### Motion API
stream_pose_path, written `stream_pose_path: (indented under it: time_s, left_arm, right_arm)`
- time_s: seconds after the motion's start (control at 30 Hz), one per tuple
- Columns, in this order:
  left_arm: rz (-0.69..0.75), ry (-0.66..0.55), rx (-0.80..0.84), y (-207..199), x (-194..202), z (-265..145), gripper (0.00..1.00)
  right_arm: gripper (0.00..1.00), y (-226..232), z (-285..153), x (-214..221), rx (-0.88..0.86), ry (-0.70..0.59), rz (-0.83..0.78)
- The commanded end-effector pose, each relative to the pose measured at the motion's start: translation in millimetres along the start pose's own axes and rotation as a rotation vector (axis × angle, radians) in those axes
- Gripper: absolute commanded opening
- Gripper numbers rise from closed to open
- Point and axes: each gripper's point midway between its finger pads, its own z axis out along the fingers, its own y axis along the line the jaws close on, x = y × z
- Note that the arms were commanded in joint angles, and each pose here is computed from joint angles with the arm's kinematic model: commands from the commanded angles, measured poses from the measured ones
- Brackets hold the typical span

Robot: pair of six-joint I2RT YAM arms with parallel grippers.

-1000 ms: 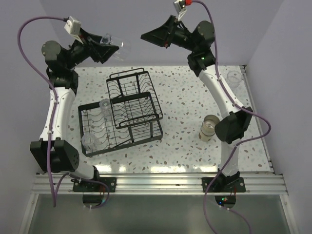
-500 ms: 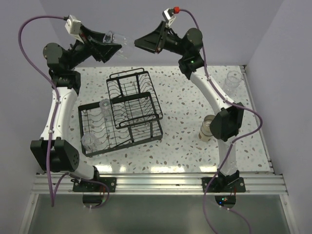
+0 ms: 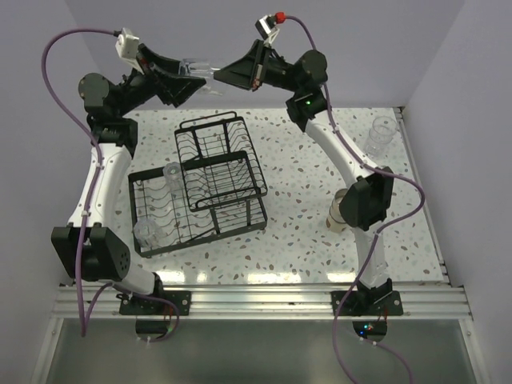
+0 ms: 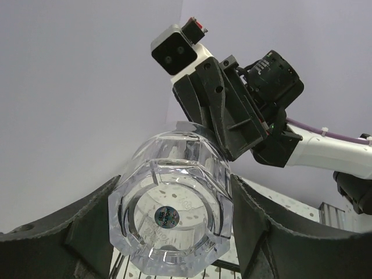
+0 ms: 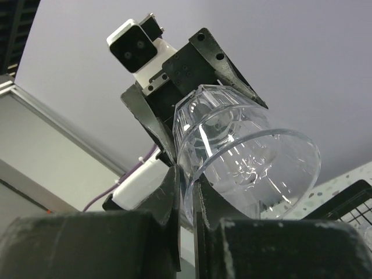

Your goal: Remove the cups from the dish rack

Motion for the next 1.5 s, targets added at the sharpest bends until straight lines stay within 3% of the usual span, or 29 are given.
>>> stream_pose_path:
  time_s: [0.0,0.1,0.13,0.27,0.3,0.37,0.57,0.6,0.7,0.77,0.87,1.07,1.47]
  left_arm:
    - [0.107,-0.018,-0.035,4.1,-3.4,-1.1,0.38]
    - [0.122,0.012,-0.09,13.6,4.1,-4.3,0.75]
    - [0.13,0.013,-0.114,17.0,2.7,-5.5,1.0]
    - [0.164,0.063,-0.185,30.0,7.9,-10.0,1.0]
    - [0.17,0.1,-0.213,36.3,15.6,-13.4,1.0]
    - [0.217,0.149,-0.281,47.4,18.0,-20.1,1.0]
    - [0.321,0.264,-0.507,79.9,29.8,-51.0,1.0]
    - [0.332,0.273,-0.533,82.7,30.4,-55.7,1.0]
    - [0.36,0.303,-0.619,91.9,35.4,-71.1,1.0]
    - [0.366,0.318,-0.656,95.3,39.0,-78.4,1.0]
    - [0.371,0.33,-0.664,94.5,43.5,-83.0,1.0]
    - [0.37,0.341,-0.656,93.0,50.5,-85.4,1.0]
    - [0.373,0.394,-0.658,92.8,78.5,-99.2,1.0]
  right_arm:
    - [0.0,16.1,5.0,-4.4,-0.009,-0.011,-0.078]
    - [0.0,4.8,0.1,-6.0,0.062,-0.01,-0.088]
    - [0.0,-1.5,-2.4,-5.7,0.097,-0.005,-0.105]
    - [0.0,-9.4,-25.2,-27.0,0.227,-0.047,-0.174]
    - [0.0,-20.0,-39.2,-43.3,0.297,-0.084,-0.25]
    - [0.0,-34.1,-65.4,-53.1,0.452,-0.098,-0.252]
    - [0.0,-92.4,-207.6,-93.5,1.116,-0.146,-0.456]
    - [0.0,-103.5,-233.4,-85.1,1.233,-0.06,-0.502]
    - [0.0,-121.7,-304.1,-91.4,1.574,0.026,-0.592]
    - [0.0,-127.1,-350.4,-85.8,1.787,0.093,-0.575]
    - [0.0,-132.7,-414.0,-83.4,1.972,0.152,-0.534]
    - [0.0,-134.0,-473.0,-86.2,2.092,0.129,-0.437]
    - [0.0,-174.7,-497.1,-83.9,2.039,0.166,-0.38]
